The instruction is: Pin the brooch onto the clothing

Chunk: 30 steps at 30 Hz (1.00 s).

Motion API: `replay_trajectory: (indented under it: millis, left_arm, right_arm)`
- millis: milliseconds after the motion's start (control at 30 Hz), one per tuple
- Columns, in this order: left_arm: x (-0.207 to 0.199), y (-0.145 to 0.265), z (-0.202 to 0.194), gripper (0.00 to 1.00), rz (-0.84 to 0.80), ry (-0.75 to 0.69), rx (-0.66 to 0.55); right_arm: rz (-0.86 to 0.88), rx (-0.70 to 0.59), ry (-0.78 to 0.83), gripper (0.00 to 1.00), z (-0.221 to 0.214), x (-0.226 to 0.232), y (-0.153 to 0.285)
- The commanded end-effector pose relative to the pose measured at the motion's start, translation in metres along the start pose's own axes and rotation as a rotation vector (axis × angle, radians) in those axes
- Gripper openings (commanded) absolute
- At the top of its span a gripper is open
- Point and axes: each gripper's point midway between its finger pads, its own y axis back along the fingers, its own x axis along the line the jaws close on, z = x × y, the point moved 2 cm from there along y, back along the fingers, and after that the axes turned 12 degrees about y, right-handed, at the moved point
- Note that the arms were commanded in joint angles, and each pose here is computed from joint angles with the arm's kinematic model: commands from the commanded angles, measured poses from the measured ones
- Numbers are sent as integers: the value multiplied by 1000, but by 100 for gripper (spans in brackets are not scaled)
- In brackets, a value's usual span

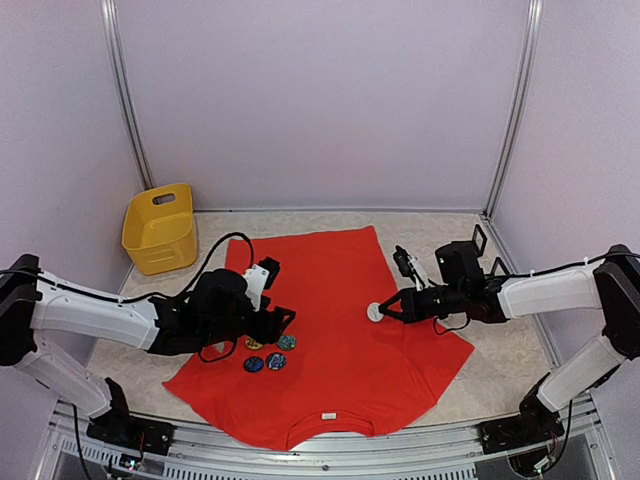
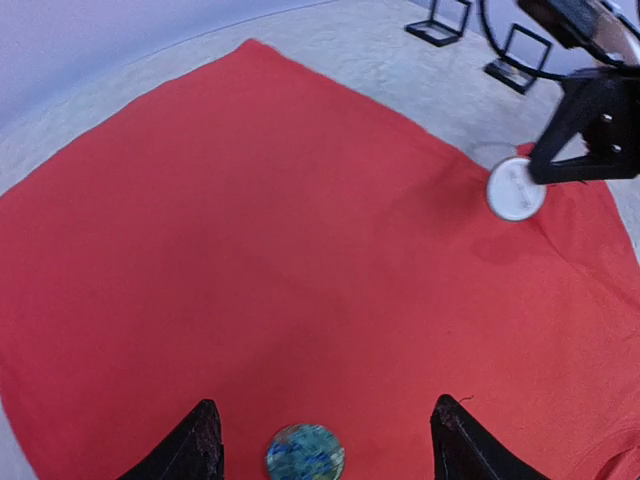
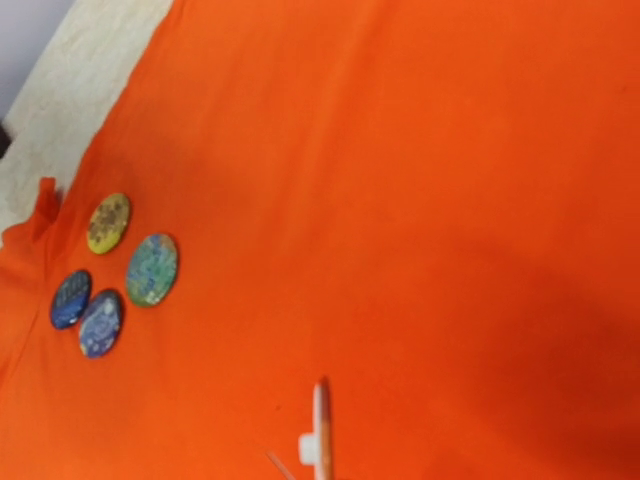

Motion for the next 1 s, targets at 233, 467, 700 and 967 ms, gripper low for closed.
replay_trajectory:
  millis: [233,467,700,967]
  left_arm:
    - [-123,-76,-68,73,-331,-531,252]
    - [-145,-102,-69,71,-359,-564,247]
    - [-144,-111,-93,69,-385,-585,319]
    - [-139,-112,-119,40,-412,-595,397]
  right_arm:
    - [-42,13,35,0,-7,-9,6]
    - [-60,23,32,0,-16,-13,7]
    - [-71,26,26,0,-19,-15,10]
    - [-44,34,25,0,-21,-12,9]
